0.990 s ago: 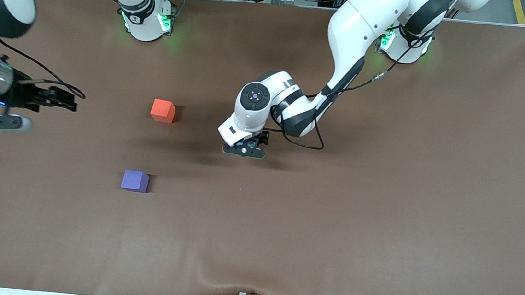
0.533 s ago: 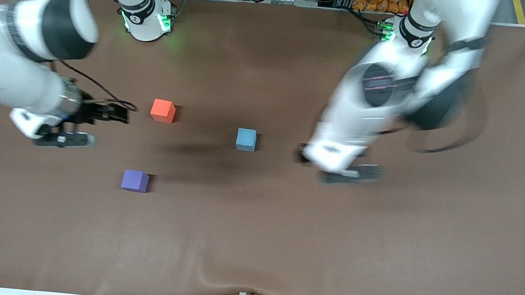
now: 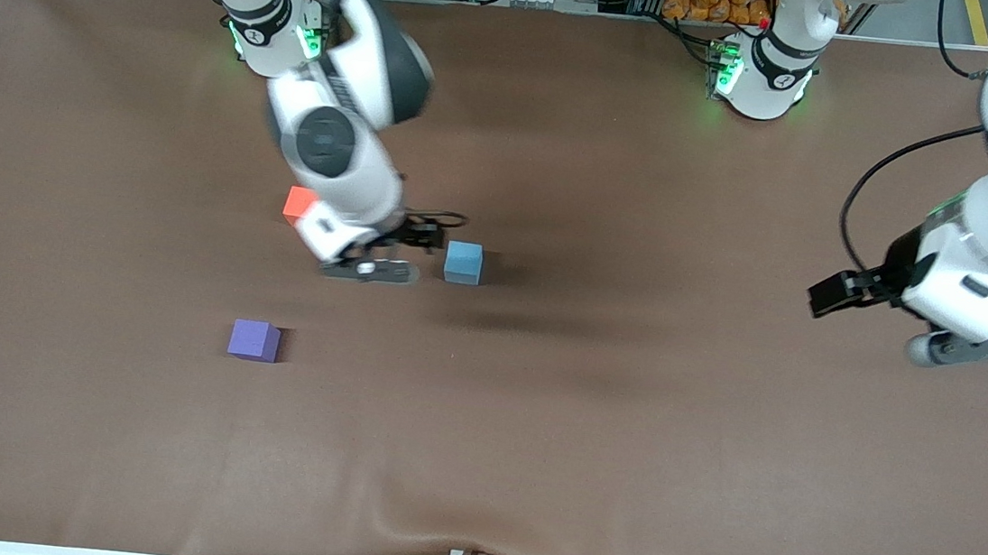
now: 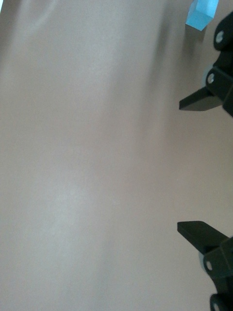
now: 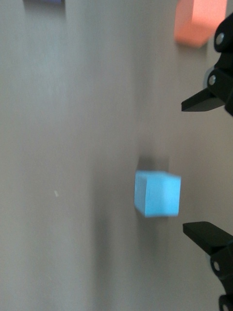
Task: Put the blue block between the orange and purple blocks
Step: 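Grasp the blue cube with the right gripper while the left gripper withdraws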
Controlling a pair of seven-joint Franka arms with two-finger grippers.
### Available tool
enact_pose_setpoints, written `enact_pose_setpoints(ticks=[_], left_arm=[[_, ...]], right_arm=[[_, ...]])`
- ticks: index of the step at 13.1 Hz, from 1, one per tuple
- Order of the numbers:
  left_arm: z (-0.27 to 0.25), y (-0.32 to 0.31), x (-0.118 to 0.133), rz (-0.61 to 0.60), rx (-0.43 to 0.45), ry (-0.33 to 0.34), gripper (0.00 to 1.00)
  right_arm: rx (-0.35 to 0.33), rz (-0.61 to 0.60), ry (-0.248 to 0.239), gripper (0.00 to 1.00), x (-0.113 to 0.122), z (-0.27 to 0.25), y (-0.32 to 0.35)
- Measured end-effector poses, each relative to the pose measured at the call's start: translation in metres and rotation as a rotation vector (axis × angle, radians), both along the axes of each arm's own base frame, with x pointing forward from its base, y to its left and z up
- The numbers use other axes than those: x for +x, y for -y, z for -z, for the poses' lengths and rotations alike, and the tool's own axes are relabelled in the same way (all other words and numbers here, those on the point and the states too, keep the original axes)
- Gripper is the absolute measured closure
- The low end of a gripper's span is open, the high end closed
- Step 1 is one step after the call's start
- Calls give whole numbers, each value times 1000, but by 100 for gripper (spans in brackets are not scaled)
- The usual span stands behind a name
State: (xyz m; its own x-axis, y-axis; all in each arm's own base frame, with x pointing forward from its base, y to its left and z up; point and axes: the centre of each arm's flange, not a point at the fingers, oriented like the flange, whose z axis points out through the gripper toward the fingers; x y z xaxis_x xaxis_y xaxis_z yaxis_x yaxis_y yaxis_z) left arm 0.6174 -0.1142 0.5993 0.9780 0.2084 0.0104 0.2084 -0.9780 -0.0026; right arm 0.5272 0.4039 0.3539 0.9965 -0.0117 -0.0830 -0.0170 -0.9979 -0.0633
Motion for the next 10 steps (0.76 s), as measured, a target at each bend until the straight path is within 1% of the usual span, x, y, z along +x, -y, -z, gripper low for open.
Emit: enact_pose_setpoints(ticks=[2,4,6,7,10], left_arm=[[-17,-15,-17,35,5,14,0],[-27,-33,-39,69,14,19,0],[-31,-49,-55,83,21,29,0],[-30,-55,-59,83,22,31,0],[-24,-64,-59,70,22,33,0]], right_arm=[[-1,-1,18,0,-21,42,-41],[-22,-6,5,0,-35,82,-60],[-49,-7,-20,0,-38,107,-59],[-58,-6,-29,0,-38,115,-57],[-83,-18,-31,0,-38,128,-55]])
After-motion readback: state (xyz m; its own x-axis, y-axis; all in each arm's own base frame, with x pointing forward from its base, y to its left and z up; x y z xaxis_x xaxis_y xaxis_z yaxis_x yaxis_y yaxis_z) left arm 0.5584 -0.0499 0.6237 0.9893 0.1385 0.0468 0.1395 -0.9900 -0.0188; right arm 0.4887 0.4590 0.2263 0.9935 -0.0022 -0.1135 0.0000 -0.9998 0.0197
